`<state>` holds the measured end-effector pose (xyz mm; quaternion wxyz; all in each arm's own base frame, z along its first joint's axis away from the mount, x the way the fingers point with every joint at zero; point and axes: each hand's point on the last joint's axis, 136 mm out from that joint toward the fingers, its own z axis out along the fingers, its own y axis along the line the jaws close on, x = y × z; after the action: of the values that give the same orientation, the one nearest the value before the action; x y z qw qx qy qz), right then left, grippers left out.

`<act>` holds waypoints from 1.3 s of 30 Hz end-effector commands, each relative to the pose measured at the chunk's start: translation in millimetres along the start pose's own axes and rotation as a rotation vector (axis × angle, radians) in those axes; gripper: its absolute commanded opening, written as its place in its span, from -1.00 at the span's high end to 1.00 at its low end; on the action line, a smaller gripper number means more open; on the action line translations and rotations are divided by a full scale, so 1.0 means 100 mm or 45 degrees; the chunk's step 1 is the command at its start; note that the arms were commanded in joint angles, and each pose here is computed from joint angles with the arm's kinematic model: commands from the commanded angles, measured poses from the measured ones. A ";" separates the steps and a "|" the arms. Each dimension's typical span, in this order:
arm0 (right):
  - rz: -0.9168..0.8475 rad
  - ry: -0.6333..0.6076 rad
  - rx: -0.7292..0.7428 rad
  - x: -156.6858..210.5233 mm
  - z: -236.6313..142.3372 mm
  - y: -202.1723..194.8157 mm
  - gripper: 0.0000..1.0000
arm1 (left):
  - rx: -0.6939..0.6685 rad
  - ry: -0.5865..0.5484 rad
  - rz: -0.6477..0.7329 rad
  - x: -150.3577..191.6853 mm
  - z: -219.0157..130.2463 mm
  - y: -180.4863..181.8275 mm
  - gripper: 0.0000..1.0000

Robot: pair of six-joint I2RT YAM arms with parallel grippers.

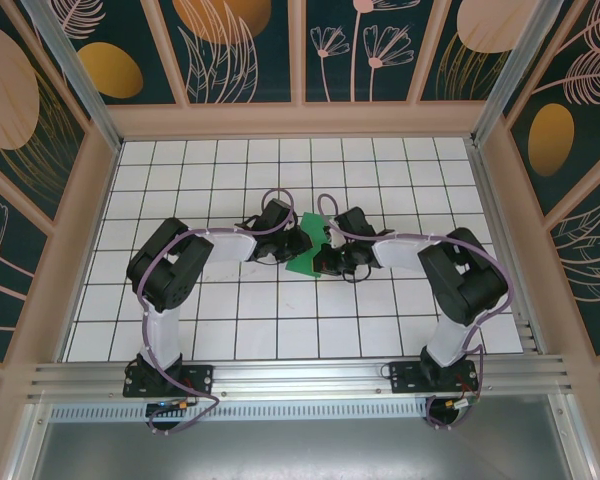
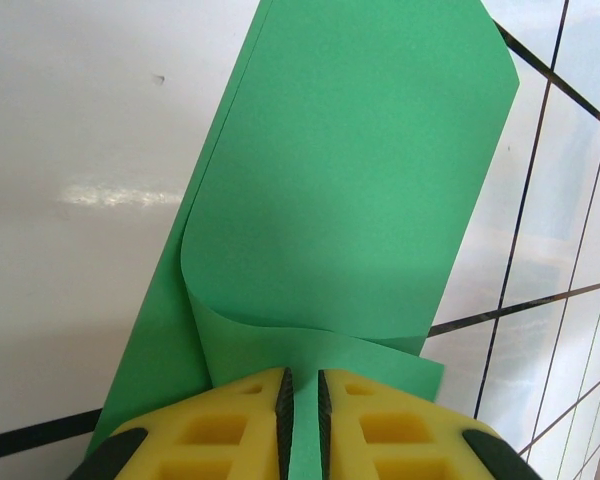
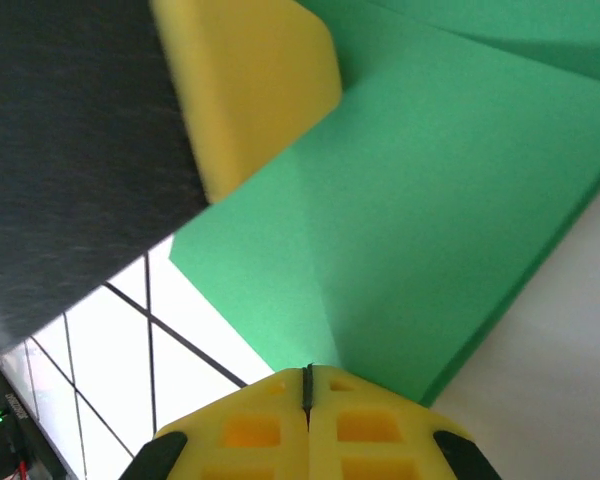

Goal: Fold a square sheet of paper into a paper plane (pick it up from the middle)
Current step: Fold the triangle a second time at the center of the table.

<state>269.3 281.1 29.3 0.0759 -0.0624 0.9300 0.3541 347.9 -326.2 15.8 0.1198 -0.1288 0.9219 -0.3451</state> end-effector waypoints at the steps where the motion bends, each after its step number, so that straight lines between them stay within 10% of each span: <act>1: -0.034 -0.025 -0.030 -0.04 -0.06 0.04 0.88 | -0.149 0.017 -0.056 0.08 -0.02 0.36 0.61; 23: 0.032 0.074 0.052 0.17 0.13 -0.31 0.88 | -0.131 0.009 -0.043 0.06 -0.06 0.30 0.61; 39: 0.051 0.116 0.151 0.20 0.17 -0.45 0.98 | 0.232 0.105 0.083 0.27 -0.27 -0.31 0.65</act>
<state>268.8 277.0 15.4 0.0607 -0.0679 0.9313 0.3528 330.5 -335.3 48.6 0.1153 -0.0905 0.9002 -0.4100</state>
